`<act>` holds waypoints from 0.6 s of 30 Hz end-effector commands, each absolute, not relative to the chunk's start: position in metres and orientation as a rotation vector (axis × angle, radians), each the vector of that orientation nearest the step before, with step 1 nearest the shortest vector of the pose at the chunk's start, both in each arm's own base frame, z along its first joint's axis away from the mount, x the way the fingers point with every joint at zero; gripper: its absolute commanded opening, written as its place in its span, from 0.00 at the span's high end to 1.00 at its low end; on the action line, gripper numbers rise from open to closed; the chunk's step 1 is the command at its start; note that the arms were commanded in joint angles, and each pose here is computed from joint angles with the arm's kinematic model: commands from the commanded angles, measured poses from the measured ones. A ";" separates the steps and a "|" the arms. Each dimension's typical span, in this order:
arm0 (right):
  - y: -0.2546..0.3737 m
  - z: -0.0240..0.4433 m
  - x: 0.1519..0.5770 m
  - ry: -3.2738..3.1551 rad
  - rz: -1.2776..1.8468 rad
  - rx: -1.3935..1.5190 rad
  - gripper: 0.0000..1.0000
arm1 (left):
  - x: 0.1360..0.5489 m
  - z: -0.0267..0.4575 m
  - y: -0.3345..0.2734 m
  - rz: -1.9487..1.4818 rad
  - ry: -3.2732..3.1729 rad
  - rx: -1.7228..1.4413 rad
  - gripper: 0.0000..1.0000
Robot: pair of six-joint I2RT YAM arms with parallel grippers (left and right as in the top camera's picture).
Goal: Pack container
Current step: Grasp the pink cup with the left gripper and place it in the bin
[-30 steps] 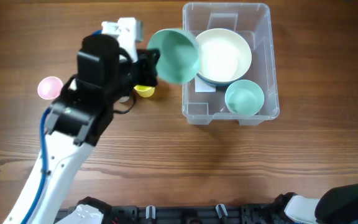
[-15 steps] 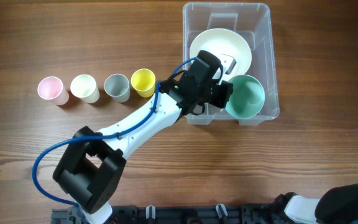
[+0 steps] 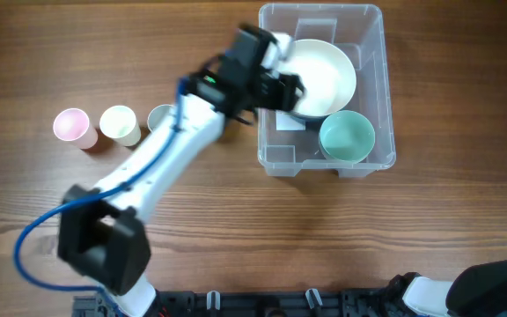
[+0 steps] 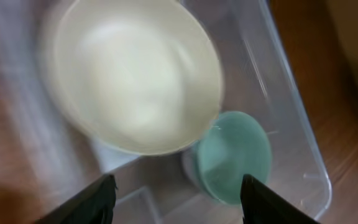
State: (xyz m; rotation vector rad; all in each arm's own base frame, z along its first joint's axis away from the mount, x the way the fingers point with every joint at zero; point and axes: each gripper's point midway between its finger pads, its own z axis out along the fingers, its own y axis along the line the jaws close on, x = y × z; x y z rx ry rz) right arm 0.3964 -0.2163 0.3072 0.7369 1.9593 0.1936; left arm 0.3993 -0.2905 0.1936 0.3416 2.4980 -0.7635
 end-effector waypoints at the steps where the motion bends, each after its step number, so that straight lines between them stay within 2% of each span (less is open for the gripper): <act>1: -0.219 0.307 0.398 1.956 0.186 0.740 0.00 | 0.406 0.238 -0.220 -0.694 2.490 0.175 0.35; 4: -0.219 0.307 0.398 1.956 0.186 0.740 0.00 | 0.390 0.212 -0.126 -0.460 2.685 -0.114 0.38; 7: -0.219 0.307 0.398 1.956 0.186 0.740 0.00 | 0.375 0.192 -0.028 -0.165 2.772 -0.472 0.46; 9: -0.219 0.307 0.398 1.956 0.186 0.741 0.00 | 0.370 0.187 0.040 -0.119 2.732 -0.728 0.46; 13: -0.219 0.307 0.398 1.956 0.186 0.740 0.00 | 0.355 0.181 0.124 -0.137 2.613 -1.032 0.44; 18: -0.219 0.307 0.398 1.956 0.186 0.740 0.00 | 0.334 0.154 0.175 -0.093 2.570 -1.233 0.42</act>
